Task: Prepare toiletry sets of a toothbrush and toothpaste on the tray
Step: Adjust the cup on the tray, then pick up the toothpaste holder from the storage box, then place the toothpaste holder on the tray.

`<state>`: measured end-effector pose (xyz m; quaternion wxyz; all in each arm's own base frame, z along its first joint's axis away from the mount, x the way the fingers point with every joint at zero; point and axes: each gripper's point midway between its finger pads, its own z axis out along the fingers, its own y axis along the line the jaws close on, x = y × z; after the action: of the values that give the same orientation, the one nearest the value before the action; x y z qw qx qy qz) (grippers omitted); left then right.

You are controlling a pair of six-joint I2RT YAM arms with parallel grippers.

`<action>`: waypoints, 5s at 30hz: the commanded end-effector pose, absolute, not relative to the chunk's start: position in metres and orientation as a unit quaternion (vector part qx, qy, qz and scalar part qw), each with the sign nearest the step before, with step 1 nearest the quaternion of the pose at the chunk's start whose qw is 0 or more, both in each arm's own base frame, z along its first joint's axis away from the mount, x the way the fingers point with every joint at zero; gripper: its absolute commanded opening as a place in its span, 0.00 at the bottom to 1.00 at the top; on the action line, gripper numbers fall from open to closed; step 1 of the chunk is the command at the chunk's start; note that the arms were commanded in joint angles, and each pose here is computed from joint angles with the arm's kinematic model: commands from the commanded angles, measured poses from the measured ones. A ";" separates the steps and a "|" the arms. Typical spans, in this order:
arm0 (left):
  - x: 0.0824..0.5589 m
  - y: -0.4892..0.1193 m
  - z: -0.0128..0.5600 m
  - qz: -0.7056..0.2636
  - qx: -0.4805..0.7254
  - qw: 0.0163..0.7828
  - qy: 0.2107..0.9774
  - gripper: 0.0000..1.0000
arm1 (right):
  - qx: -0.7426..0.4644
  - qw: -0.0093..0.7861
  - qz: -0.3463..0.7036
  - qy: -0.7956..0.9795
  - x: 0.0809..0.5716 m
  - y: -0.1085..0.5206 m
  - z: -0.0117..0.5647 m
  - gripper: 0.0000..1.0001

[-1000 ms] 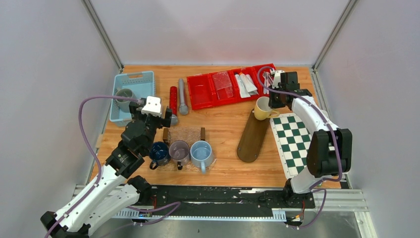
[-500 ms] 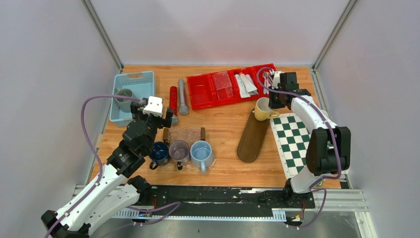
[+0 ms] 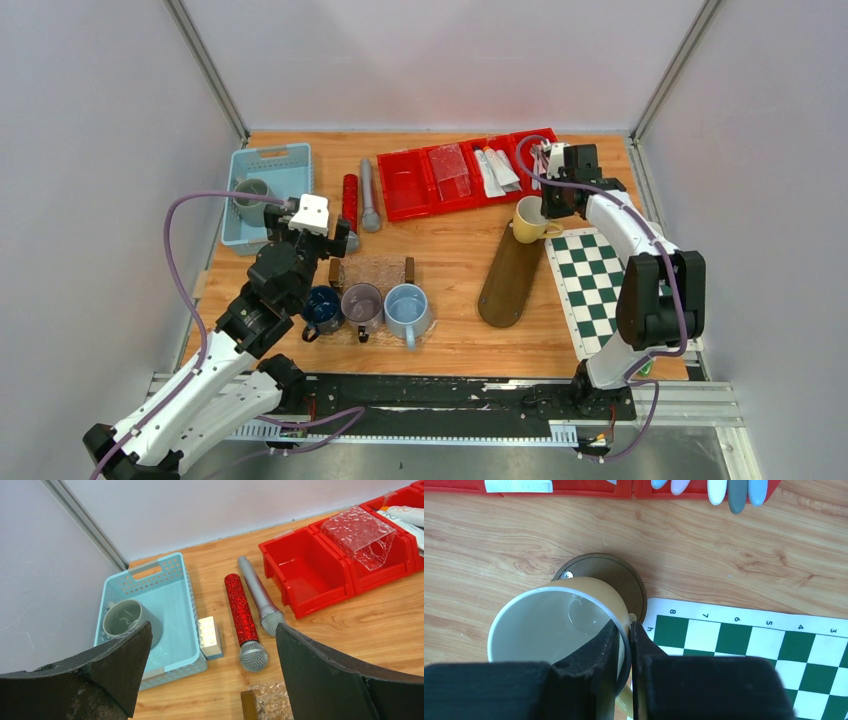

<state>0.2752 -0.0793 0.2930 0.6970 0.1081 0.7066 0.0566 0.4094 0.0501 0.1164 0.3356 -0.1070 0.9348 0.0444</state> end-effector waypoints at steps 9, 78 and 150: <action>0.278 -0.080 0.301 0.056 0.106 0.709 0.695 1.00 | -0.146 0.390 0.047 0.908 0.442 0.057 0.146 0.20; 0.280 -0.084 0.301 0.047 0.106 0.710 0.694 1.00 | -0.014 0.278 0.505 0.817 0.568 0.274 0.155 0.53; 0.276 -0.075 0.308 0.055 0.089 0.718 0.688 1.00 | 0.204 0.392 0.148 0.885 0.307 0.204 0.189 0.00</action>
<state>0.2747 -0.0782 0.2980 0.7053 0.1020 0.6994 0.0546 0.3076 0.2229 0.1925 0.3718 0.1286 0.9020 0.1776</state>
